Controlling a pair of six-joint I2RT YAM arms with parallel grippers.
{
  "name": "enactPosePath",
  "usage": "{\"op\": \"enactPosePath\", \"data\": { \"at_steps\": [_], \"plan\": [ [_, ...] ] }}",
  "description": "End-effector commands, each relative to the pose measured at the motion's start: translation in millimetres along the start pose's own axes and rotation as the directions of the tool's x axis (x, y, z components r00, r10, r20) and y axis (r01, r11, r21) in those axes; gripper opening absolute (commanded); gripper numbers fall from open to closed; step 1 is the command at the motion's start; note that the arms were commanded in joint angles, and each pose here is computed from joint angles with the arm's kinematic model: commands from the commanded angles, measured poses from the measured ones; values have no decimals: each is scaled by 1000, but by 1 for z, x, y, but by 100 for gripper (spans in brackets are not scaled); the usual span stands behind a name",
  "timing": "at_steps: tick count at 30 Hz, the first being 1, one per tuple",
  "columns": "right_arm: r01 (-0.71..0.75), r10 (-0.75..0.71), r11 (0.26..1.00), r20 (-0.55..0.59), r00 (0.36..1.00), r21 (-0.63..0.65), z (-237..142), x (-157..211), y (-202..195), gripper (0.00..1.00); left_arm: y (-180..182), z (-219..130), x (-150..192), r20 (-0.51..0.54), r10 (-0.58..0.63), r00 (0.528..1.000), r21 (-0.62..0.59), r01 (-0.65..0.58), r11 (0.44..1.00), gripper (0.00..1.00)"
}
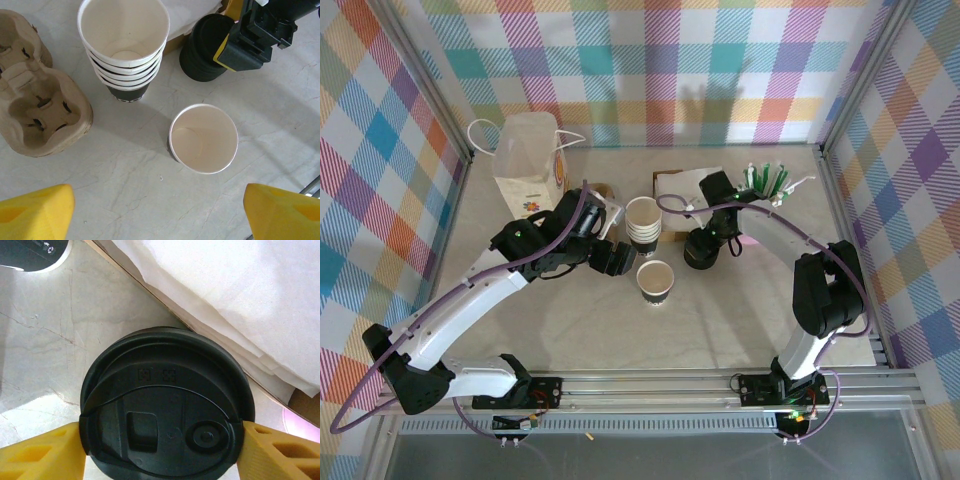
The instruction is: Pack the takeout coffee
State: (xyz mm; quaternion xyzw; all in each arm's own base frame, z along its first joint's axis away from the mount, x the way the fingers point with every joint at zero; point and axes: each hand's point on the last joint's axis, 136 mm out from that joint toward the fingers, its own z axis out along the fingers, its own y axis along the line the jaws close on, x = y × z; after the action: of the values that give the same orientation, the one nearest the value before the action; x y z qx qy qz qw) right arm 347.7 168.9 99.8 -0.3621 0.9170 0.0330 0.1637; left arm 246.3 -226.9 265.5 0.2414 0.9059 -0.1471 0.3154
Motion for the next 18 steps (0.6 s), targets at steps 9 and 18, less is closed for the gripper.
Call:
{"op": "enactPosePath", "data": {
  "at_steps": [9, 18],
  "plan": [
    [-55, 55, 998, -4, 998, -10, -13, -5, 2, 66, 7, -8, 3, 13, 13, 1000, -21, -12, 1000, 87],
    [-115, 115, 993, -7, 993, -22, -21, -6, 2, 64, 6, -7, 2, 18, 15, 1000, -17, -15, 1000, 87]
  ]
}}
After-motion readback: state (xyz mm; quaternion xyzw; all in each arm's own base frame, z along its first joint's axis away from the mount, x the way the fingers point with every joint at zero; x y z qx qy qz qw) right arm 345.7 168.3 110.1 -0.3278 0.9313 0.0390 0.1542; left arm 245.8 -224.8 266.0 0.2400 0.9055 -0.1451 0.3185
